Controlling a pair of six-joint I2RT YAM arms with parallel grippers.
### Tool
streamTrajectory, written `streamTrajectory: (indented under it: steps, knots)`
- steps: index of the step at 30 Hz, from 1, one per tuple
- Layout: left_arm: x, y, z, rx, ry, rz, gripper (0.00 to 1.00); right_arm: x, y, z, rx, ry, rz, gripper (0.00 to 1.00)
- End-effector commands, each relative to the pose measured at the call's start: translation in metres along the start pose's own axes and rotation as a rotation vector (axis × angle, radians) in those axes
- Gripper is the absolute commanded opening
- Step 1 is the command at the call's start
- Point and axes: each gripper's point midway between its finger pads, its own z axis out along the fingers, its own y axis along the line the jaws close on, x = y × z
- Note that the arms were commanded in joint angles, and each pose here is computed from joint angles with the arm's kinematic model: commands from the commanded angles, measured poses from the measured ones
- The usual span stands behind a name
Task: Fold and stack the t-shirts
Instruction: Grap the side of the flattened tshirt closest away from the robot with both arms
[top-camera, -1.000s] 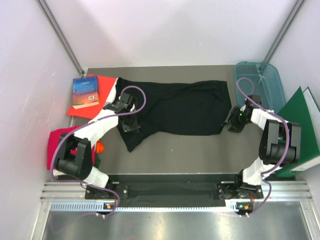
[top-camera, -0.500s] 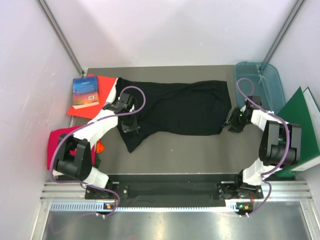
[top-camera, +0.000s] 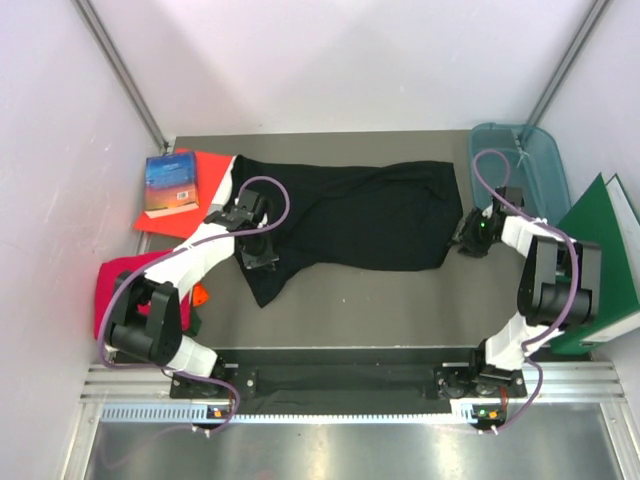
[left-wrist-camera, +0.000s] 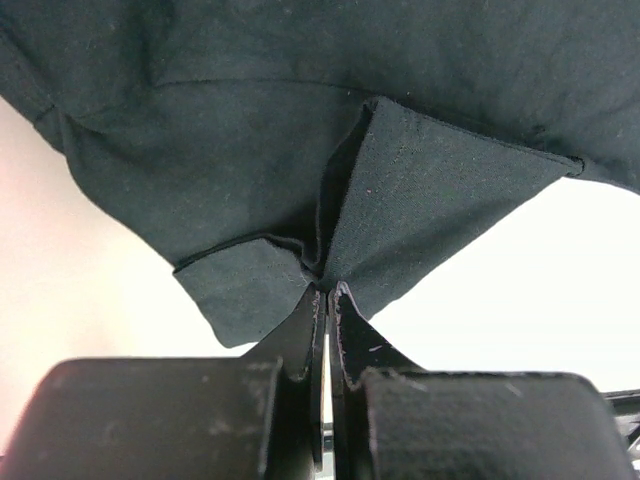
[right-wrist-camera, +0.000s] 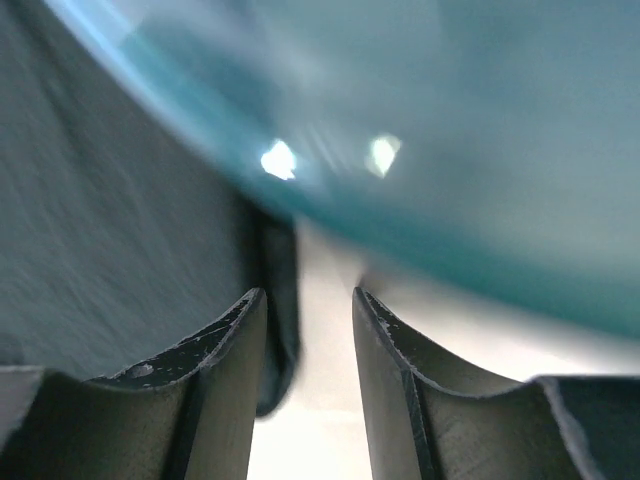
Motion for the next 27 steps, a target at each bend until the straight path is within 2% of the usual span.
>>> streamTrajectory:
  steps: [1,4,7,16,21,25,27]
  knots:
    - [0.001,0.003,-0.01,-0.002,-0.03,0.003,0.0,0.009,-0.016,0.032,0.092,0.041,-0.033,0.41]
    - [0.002,0.003,-0.012,0.0,-0.033,-0.001,0.0,0.009,-0.008,0.039,0.108,0.053,-0.054,0.41]
    - [0.0,0.003,-0.016,-0.001,-0.042,-0.003,0.0,0.007,0.005,0.041,0.086,0.047,-0.091,0.36]
    - [-0.001,0.002,-0.018,-0.001,-0.043,-0.009,0.0,0.028,0.011,0.03,0.055,0.093,-0.107,0.35]
    - [-0.002,0.002,-0.017,-0.002,-0.043,-0.004,0.0,0.04,0.016,0.039,0.025,0.114,-0.132,0.25]
    - [-0.011,0.004,-0.02,-0.028,-0.069,0.009,0.0,0.037,0.016,0.039,0.078,0.123,-0.187,0.0]
    - [-0.013,0.005,-0.023,-0.038,-0.074,0.013,0.0,0.032,0.026,0.035,0.089,0.109,-0.241,0.0]
